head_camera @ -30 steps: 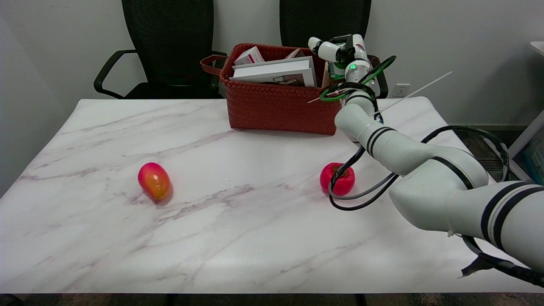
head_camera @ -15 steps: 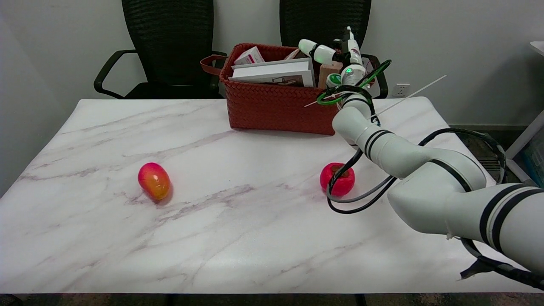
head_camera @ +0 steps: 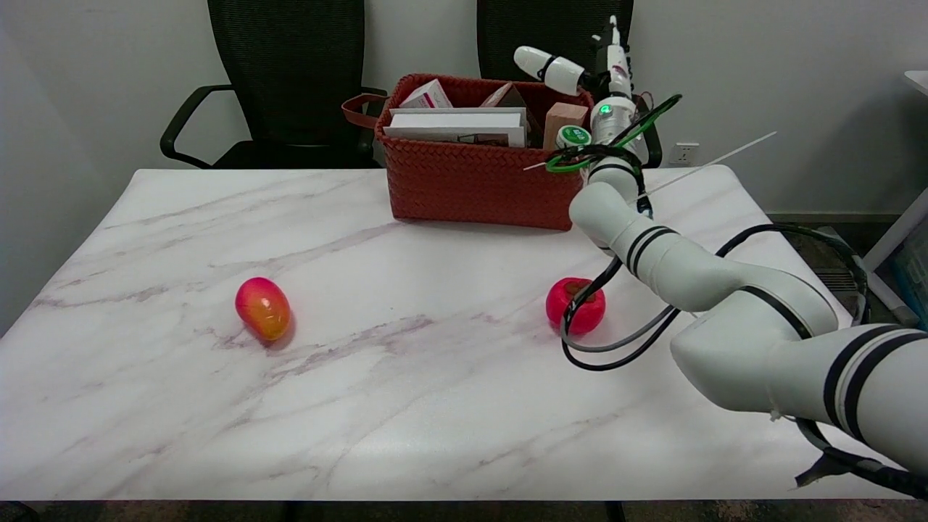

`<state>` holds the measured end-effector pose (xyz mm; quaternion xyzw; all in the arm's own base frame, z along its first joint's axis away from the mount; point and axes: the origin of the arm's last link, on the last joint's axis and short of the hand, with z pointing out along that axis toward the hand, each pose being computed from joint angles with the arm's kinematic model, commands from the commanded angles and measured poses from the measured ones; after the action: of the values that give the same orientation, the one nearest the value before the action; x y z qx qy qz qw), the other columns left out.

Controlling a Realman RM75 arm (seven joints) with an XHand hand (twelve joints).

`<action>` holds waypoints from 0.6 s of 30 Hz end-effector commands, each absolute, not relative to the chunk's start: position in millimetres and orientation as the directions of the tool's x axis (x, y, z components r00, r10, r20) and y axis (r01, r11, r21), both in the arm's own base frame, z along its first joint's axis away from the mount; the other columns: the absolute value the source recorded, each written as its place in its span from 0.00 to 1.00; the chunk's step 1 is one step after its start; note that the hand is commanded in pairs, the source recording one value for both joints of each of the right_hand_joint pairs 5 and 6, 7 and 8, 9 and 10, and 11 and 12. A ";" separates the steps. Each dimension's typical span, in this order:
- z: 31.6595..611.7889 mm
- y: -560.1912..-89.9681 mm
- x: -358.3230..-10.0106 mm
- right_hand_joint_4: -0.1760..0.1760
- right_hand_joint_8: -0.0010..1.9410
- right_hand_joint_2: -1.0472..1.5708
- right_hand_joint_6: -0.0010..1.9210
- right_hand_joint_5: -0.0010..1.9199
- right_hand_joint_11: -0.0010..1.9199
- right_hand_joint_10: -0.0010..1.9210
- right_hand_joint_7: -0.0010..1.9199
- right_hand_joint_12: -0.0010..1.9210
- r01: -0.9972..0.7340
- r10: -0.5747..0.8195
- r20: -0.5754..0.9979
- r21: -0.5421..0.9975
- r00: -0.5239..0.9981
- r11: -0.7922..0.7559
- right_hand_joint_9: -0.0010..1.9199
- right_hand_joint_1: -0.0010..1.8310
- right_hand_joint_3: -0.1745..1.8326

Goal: Place the green gum jar into the brown storage basket.

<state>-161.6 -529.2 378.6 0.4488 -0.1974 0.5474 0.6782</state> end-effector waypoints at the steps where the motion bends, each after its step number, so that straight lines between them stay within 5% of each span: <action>1: 393.6 -469.9 -119.8 0.50 0.16 0.56 0.02 0.02 0.10 0.14 0.16 0.10 -0.816 0.743 0.586 0.570 0.323 -0.094 0.14 0.53 0.12; 6: 391.5 -443.5 -114.8 0.50 0.17 0.55 0.10 0.10 0.10 0.16 0.17 0.10 -0.740 0.765 0.502 0.670 0.402 -0.051 0.16 0.56 0.18; 18: 371.6 -372.6 -113.9 0.50 0.16 0.55 0.11 0.11 0.11 0.15 0.16 0.11 -0.512 0.787 0.235 0.851 0.570 0.116 0.15 0.60 0.29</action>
<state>-123.0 -469.2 384.6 0.4833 -0.0309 0.5452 0.6843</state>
